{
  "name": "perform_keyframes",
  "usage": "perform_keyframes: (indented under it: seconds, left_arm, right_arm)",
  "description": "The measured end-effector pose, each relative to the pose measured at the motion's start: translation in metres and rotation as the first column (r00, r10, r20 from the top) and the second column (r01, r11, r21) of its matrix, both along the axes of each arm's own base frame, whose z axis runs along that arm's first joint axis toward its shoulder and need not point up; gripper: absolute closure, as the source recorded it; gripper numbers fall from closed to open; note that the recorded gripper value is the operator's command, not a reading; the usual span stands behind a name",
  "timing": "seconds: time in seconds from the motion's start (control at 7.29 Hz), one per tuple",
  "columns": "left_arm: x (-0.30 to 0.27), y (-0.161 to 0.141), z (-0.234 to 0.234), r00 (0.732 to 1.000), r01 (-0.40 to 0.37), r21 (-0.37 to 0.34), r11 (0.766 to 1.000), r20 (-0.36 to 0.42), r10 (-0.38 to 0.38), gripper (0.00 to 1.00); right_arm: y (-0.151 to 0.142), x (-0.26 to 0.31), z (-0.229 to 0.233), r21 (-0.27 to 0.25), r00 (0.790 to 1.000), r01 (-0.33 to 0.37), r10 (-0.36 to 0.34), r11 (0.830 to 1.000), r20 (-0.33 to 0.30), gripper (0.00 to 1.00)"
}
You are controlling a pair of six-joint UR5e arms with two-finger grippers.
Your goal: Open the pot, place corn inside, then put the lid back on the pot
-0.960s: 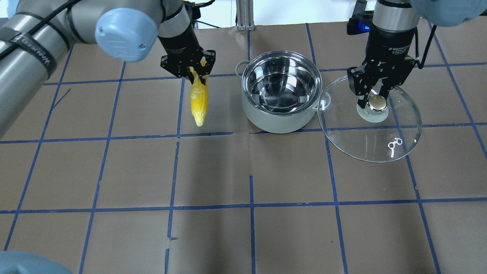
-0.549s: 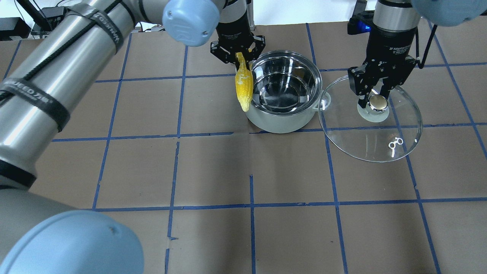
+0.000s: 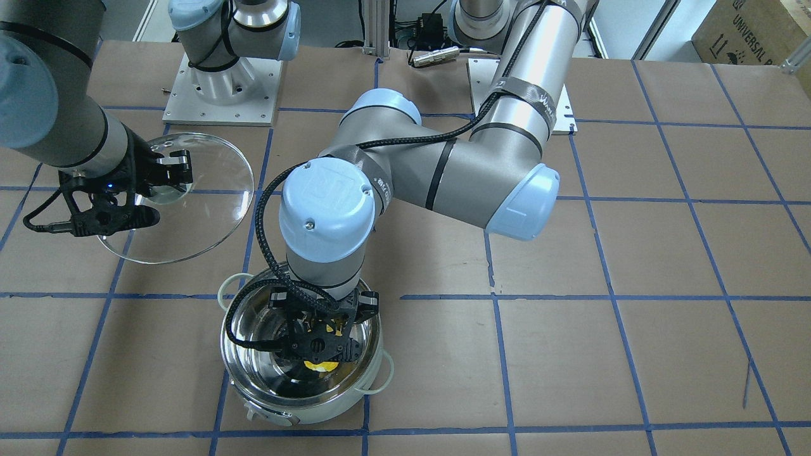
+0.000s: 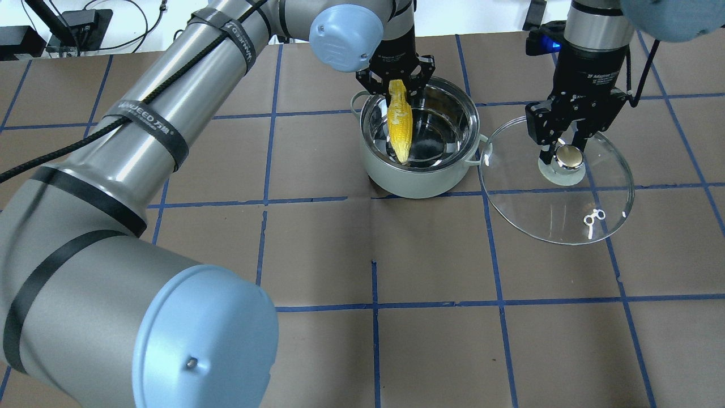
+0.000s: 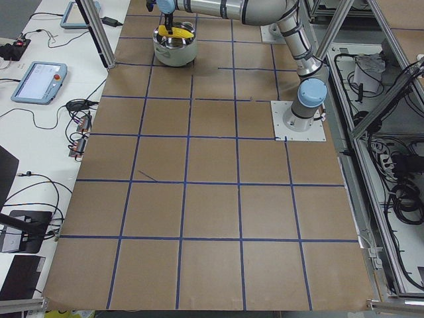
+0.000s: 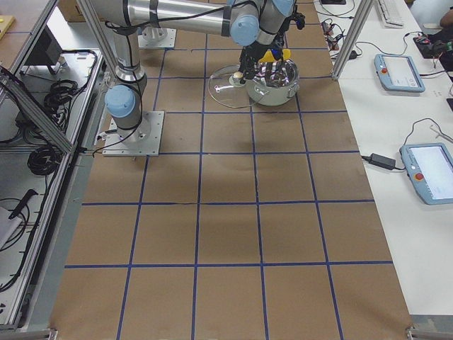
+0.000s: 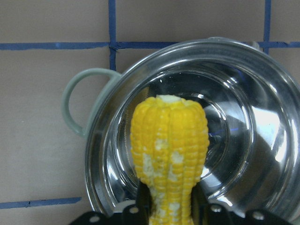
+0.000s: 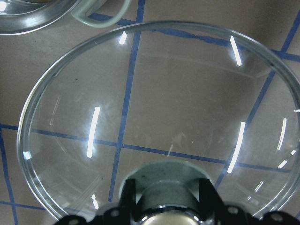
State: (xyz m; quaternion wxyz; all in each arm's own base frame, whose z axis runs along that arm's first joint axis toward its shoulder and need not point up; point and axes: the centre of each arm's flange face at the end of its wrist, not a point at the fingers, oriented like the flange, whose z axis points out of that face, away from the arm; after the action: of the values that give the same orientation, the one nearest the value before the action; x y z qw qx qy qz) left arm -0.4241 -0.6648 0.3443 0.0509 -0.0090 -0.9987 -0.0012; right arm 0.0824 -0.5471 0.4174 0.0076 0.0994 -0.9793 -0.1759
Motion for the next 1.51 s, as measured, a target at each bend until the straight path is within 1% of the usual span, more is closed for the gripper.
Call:
perform_keyframes:
  seconds: [0.27,0.55,0.69,0.82,0.96,1.1,1.37,1.51]
  left_arm:
    - [-0.008,-0.001,-0.018,1.000,0.013,0.020,1.000,0.011,-0.013,0.00]
    - [0.000,0.000,-0.012,1.000,0.018,0.019,1.000,0.019,-0.018,0.00]
    - [0.011,-0.002,0.001,1.000,0.021,0.006,1.000,0.017,-0.021,0.00]
    - [0.031,-0.004,0.021,0.999,0.031,-0.010,0.999,0.015,-0.031,0.00]
    - [0.057,-0.005,0.043,0.999,0.041,-0.019,0.999,0.023,-0.041,0.00]
    - [0.088,0.000,0.067,0.997,0.056,-0.019,0.998,0.049,-0.055,0.00]
    - [0.163,0.027,0.114,0.991,0.094,-0.010,0.995,0.097,-0.093,0.00]
    - [0.201,0.050,0.132,0.990,0.103,-0.011,0.995,0.102,-0.102,0.00]
  right_arm:
    - [-0.001,-0.002,-0.001,-0.003,1.000,0.005,-0.005,1.000,0.000,0.66]
    - [-0.001,-0.002,0.001,-0.011,1.000,0.009,-0.009,1.000,-0.001,0.65]
    - [-0.004,0.000,0.002,-0.022,1.000,0.020,-0.020,1.000,-0.007,0.64]
    - [-0.014,0.010,0.002,-0.037,0.999,0.027,-0.028,0.999,-0.017,0.64]
    - [-0.029,0.028,0.001,-0.052,0.999,0.012,-0.014,0.999,-0.029,0.64]
    - [-0.049,0.052,-0.001,-0.060,0.999,-0.011,0.009,0.998,-0.043,0.64]
    - [-0.086,0.101,-0.017,-0.062,0.997,-0.047,0.043,0.997,-0.062,0.64]
    - [-0.102,0.124,-0.023,-0.065,0.996,-0.062,0.058,0.996,-0.068,0.64]
